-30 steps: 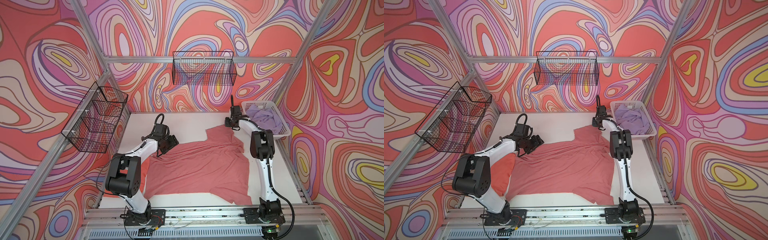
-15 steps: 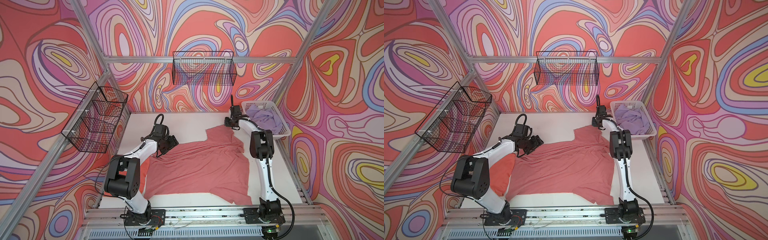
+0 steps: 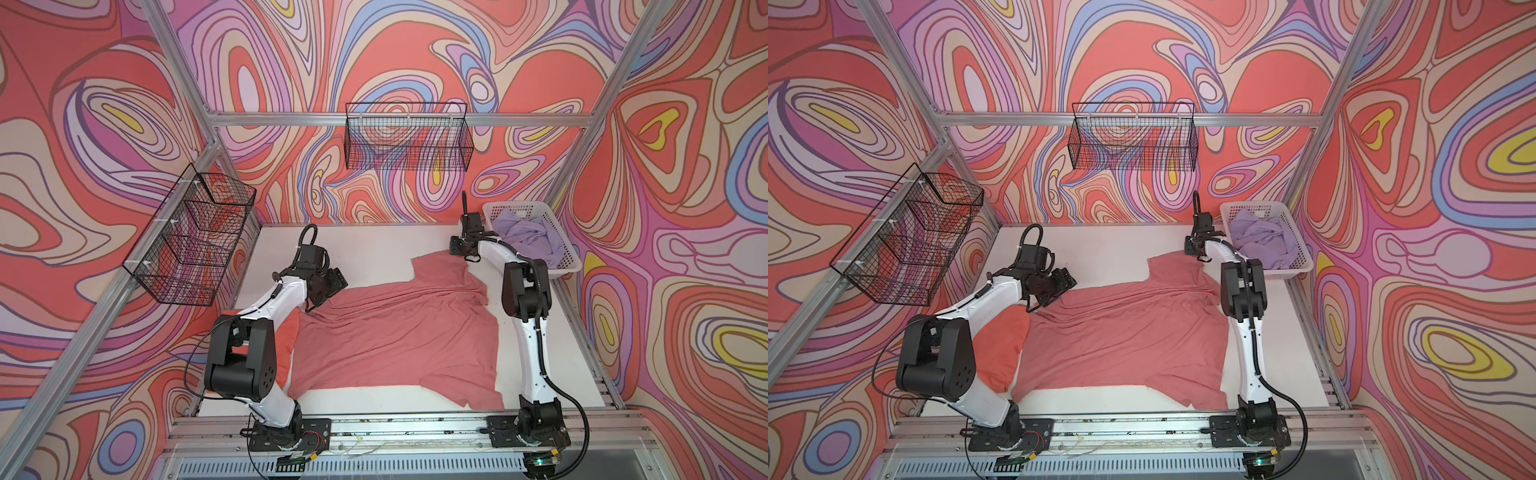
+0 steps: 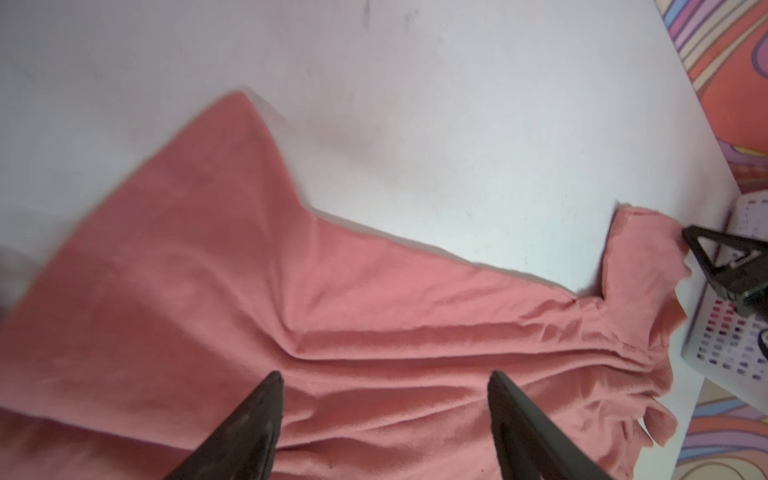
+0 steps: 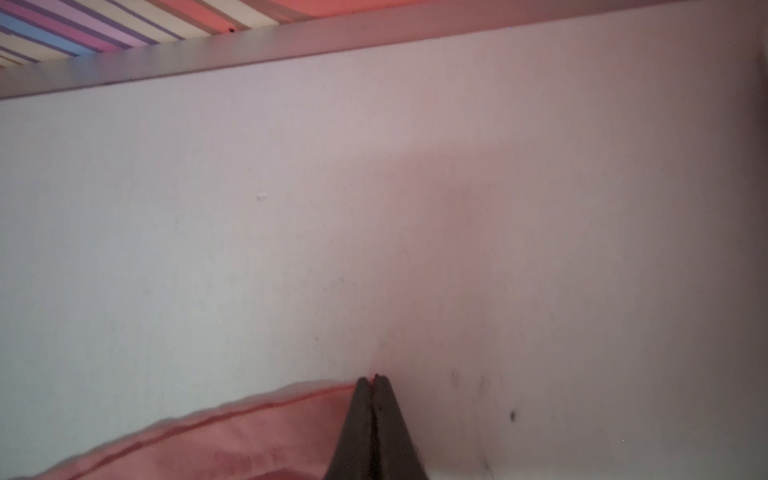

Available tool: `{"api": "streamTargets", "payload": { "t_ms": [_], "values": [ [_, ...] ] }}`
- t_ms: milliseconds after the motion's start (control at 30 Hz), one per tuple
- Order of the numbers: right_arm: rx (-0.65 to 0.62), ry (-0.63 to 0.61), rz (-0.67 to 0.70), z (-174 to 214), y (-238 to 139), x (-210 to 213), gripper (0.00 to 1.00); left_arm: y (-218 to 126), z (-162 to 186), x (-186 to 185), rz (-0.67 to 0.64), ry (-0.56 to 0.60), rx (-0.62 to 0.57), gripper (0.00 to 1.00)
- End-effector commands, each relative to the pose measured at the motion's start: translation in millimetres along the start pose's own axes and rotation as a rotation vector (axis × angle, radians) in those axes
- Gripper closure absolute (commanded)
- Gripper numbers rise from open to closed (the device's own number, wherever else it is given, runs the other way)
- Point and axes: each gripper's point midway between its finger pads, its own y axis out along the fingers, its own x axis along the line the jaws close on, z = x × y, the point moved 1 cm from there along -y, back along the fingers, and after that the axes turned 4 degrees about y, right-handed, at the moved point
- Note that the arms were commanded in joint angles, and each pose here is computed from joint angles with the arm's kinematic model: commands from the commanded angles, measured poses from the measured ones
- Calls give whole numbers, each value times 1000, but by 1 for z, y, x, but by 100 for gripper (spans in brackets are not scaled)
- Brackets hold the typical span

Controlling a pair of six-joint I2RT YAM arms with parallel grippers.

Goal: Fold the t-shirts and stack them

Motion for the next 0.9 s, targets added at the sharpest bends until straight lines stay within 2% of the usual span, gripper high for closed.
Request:
{"api": "streamTargets", "payload": {
  "t_ms": [0,133,333,467,700,867],
  "values": [
    [-89,-31,21,-30,-47,0,100,-15,-32,17,-92,45,-84,22],
    [-117,-37,62,-34,-76,-7,100,-5,-55,30,-166,82,-108,25],
    [-135,-31,102,-32,-108,-19,100,21,-71,29,-188,120,-90,31],
    [-133,-29,97,-30,-112,-20,100,37,-72,35,-218,118,-54,37],
    [-137,-26,76,-33,-111,-15,100,35,-84,53,-279,67,-102,52],
    [-136,-27,70,-34,-111,-15,100,47,-89,64,-298,51,-61,61]
  ]
}}
